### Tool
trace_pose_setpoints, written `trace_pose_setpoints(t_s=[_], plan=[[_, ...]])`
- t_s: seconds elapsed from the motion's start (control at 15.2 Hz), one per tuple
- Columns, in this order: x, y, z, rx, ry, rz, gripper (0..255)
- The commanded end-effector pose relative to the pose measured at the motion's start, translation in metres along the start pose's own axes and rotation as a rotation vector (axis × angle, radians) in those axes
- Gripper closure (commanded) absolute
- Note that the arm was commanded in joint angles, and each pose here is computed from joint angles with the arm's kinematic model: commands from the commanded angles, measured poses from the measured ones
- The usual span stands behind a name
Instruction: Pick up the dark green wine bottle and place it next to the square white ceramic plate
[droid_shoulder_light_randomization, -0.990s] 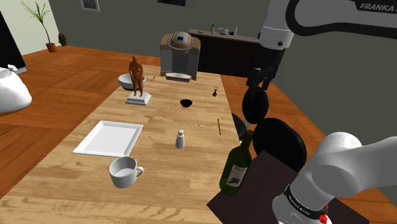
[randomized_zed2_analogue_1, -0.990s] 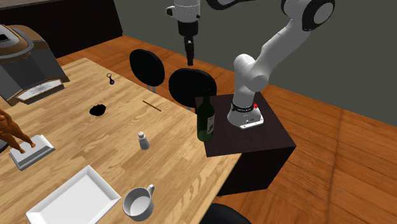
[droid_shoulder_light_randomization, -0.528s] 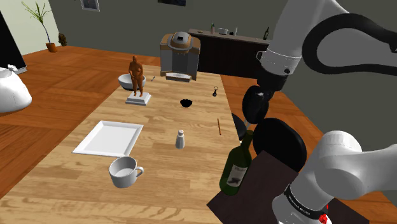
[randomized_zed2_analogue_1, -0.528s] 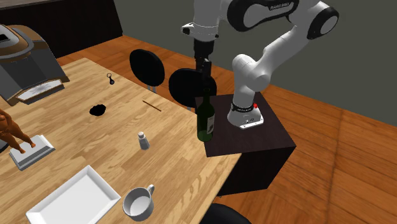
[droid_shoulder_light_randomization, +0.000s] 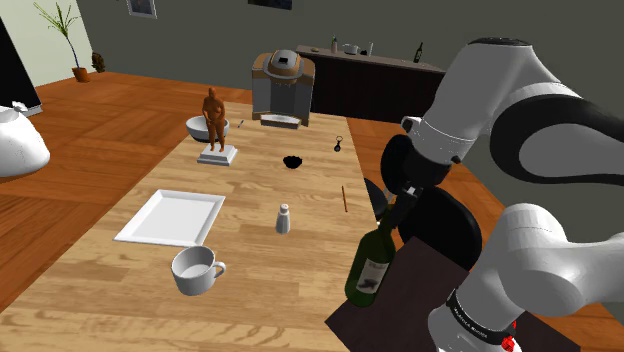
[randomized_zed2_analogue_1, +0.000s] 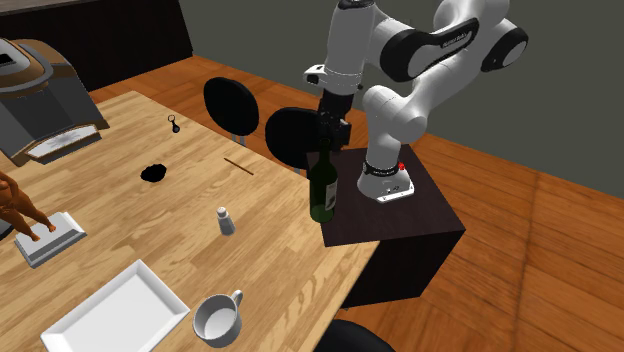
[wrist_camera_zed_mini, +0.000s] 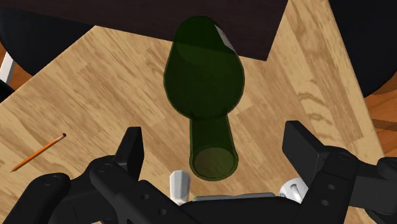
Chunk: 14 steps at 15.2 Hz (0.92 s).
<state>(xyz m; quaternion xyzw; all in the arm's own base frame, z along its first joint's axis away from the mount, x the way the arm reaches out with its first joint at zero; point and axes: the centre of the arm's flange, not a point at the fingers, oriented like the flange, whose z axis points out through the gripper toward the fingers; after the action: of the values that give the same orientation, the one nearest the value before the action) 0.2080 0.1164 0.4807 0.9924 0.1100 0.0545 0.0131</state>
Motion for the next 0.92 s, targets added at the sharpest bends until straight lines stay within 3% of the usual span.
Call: trace_pose_setpoints(t_s=[0.0, 0.2, 0.66, 0.73, 0.86], plan=[[0.000, 0.000, 0.010, 0.000, 0.001, -0.001, 0], [0.000, 0.000, 0.023, 0.000, 0.001, -0.001, 0], [0.000, 0.000, 0.023, 0.000, 0.001, -0.001, 0], [0.000, 0.000, 0.023, 0.000, 0.001, -0.001, 255], [0.000, 0.000, 0.023, 0.000, 0.001, -0.001, 255]])
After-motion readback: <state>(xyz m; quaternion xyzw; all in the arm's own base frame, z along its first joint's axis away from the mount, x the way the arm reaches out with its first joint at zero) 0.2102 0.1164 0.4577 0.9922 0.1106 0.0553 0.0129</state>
